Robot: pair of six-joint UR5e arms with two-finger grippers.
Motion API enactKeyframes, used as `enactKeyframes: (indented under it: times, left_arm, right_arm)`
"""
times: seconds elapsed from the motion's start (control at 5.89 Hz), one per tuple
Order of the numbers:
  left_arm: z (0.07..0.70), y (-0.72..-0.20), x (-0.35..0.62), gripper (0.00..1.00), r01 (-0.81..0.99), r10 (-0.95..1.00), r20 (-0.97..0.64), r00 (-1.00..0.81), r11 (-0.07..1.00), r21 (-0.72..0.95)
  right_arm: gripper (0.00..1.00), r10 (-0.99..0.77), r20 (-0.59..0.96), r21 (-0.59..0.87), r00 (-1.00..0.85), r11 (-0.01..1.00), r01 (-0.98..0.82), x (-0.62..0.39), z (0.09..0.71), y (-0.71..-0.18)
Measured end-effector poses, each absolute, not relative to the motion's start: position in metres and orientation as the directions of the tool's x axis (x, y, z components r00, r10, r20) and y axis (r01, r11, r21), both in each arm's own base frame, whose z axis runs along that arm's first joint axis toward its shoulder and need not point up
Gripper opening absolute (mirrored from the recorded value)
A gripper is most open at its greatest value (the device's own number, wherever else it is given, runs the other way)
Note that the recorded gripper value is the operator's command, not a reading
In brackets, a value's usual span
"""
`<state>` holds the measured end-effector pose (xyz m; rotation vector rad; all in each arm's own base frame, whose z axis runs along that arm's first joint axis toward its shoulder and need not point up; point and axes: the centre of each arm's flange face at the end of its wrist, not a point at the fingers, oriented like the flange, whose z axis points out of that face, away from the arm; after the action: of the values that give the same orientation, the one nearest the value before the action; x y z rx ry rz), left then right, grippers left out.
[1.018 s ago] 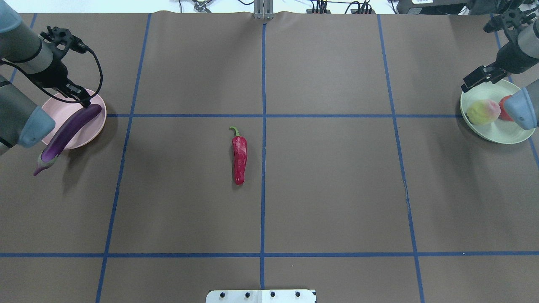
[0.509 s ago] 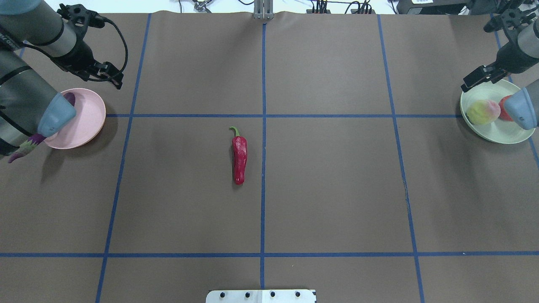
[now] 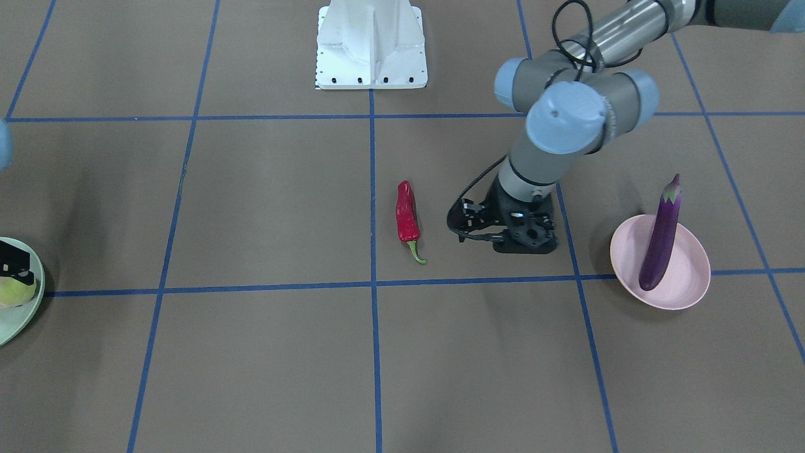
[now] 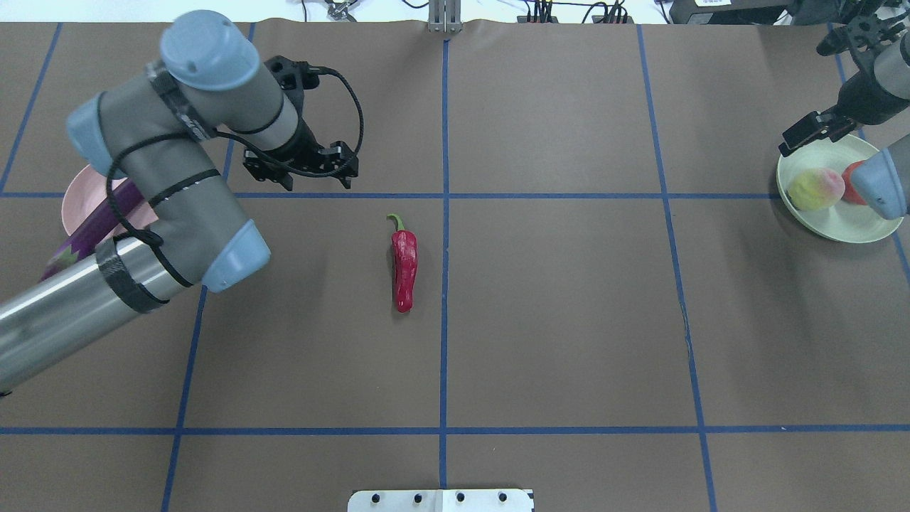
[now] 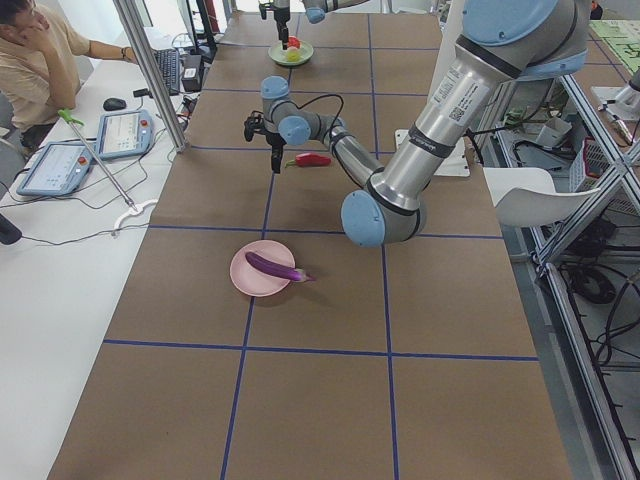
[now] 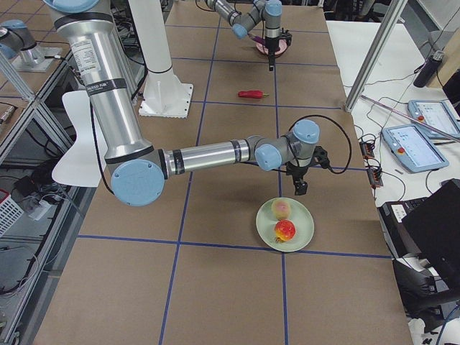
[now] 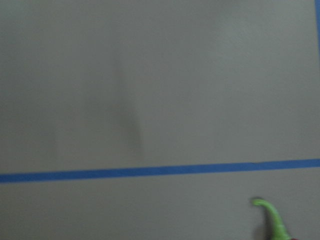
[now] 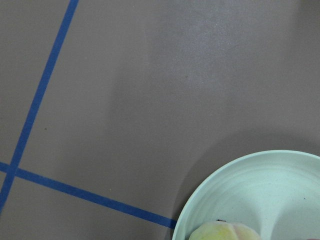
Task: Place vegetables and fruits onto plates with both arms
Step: 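Release the eggplant and move the left gripper to the red chili, then grasp the red chili pepper with the left gripper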
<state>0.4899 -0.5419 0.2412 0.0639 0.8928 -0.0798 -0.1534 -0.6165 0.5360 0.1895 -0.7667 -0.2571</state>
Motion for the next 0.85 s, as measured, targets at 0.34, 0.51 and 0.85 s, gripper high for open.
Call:
enactKeyframes:
  times: [0.34,0.51,0.85]
  left_arm:
    - [0.222,-0.514,0.572,1.00,0.128,-0.121,-0.751,0.649,0.991,-0.050]
    - [0.221,-0.504,0.592,0.83,0.131,-0.130,-0.740,0.660,0.990,-0.058]
    - [0.225,-0.496,0.607,0.00,0.131,-0.139,-0.727,0.672,0.989,-0.068]
  right_arm:
    - [1.00,-0.295,0.659,0.259,0.692,0.953,0.160,-0.153,0.537,-0.617]
    - [1.00,-0.294,0.659,0.257,0.692,0.953,0.160,-0.153,0.539,-0.616]
    - [1.00,-0.293,0.659,0.255,0.693,0.953,0.161,-0.153,0.539,-0.616]
